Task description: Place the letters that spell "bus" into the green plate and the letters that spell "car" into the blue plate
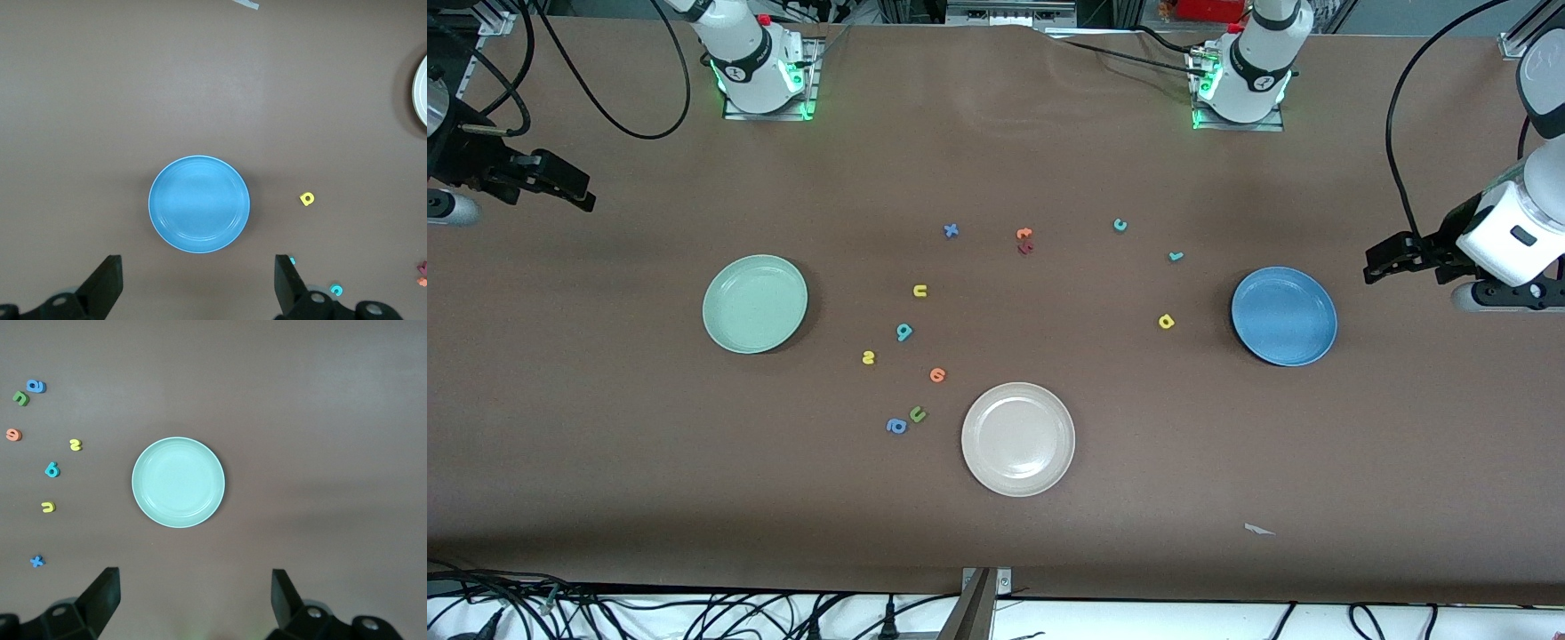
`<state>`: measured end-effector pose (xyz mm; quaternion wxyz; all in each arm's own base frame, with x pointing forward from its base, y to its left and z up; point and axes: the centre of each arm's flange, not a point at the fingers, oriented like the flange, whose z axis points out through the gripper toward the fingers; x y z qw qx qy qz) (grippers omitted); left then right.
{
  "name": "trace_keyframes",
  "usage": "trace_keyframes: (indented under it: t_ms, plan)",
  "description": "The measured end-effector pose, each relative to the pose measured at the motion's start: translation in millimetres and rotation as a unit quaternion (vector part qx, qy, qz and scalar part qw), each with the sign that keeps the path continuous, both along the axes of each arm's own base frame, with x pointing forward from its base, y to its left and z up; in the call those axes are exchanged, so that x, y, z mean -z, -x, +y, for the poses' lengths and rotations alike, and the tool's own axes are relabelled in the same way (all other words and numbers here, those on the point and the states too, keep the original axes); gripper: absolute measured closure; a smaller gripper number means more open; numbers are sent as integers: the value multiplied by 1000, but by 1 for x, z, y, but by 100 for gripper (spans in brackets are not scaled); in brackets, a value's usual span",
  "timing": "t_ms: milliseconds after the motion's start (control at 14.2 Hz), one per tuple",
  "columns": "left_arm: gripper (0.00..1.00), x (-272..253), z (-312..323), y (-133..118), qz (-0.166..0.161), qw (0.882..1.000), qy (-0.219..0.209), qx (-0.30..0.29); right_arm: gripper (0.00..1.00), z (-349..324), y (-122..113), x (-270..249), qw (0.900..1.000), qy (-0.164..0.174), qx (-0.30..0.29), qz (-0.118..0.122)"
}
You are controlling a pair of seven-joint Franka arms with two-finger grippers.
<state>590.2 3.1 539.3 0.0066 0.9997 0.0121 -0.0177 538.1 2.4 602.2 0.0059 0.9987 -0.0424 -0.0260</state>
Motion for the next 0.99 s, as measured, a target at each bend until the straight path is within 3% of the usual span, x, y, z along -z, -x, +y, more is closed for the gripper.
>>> trace_keyframes:
  t_ms: [987]
  plan:
    - [0, 3, 1, -1, 2, 1000, 0, 5, 0, 2, 1, 0, 1000, 0, -2, 4]
